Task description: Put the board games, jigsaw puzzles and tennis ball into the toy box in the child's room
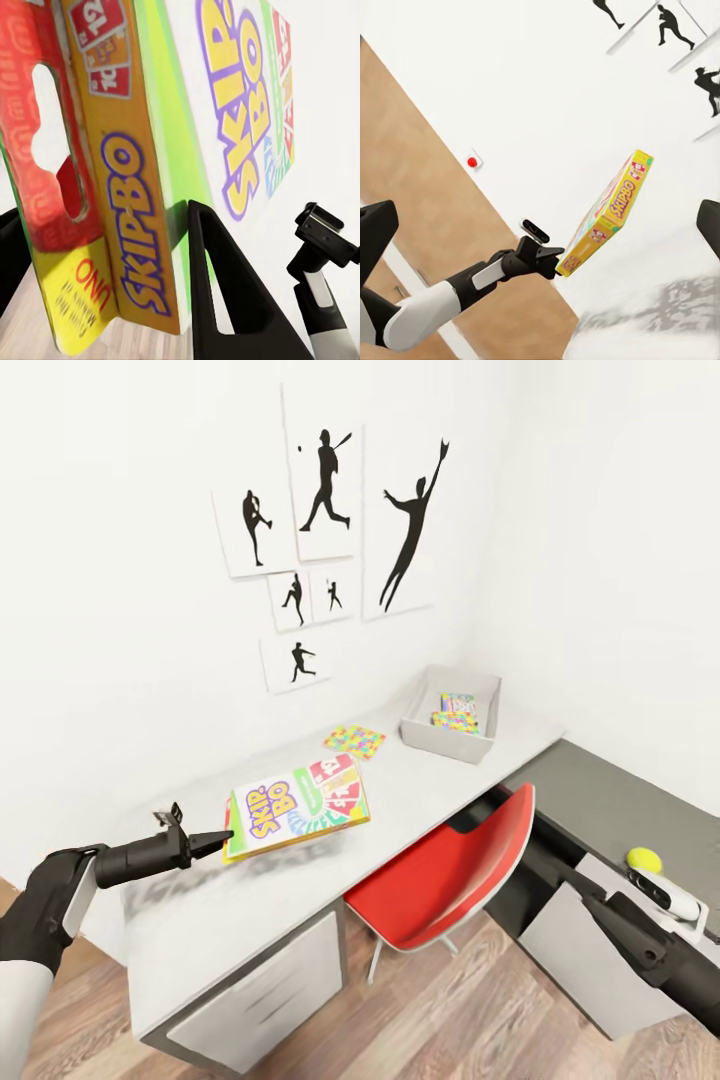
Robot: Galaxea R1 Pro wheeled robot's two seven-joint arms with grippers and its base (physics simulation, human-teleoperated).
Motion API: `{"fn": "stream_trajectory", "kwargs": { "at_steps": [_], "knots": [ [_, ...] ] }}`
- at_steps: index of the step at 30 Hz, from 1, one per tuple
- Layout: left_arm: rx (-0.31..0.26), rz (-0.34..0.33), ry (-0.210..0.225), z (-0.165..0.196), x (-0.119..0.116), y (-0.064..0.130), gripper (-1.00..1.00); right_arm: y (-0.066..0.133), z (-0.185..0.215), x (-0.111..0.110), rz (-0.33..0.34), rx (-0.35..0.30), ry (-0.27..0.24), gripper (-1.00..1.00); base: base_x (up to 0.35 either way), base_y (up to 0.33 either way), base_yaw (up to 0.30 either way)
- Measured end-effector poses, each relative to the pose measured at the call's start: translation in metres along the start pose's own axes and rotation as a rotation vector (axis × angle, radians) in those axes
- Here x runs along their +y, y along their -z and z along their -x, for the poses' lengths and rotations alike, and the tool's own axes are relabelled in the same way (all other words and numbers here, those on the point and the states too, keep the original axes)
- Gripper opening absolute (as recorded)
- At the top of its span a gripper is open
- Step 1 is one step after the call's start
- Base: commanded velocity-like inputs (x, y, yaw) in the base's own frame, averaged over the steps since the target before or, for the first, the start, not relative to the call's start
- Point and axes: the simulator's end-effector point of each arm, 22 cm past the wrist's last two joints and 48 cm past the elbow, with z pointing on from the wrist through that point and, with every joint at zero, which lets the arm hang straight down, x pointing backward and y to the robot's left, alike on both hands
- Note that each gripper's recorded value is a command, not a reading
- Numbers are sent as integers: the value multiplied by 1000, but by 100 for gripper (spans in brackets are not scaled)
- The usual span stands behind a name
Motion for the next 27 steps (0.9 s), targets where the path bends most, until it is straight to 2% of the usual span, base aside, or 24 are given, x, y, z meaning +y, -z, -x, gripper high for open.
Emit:
{"fn": "stream_trajectory", "kwargs": {
  "at_steps": [12, 19, 27],
  "knots": [
    [-4, -5, -20, 3, -9, 1, -100, -1, 4, 6, 9, -5, 14, 100, 58, -115, -189],
    [-8, -10, -34, 5, -14, 2, -100, -1, 7, 10, 15, -8, 45, 100, 4, -211, -183],
    [-11, -12, -39, 6, -16, 2, -100, -1, 7, 10, 13, -7, 52, 100, 0, -133, -35]
  ]
}}
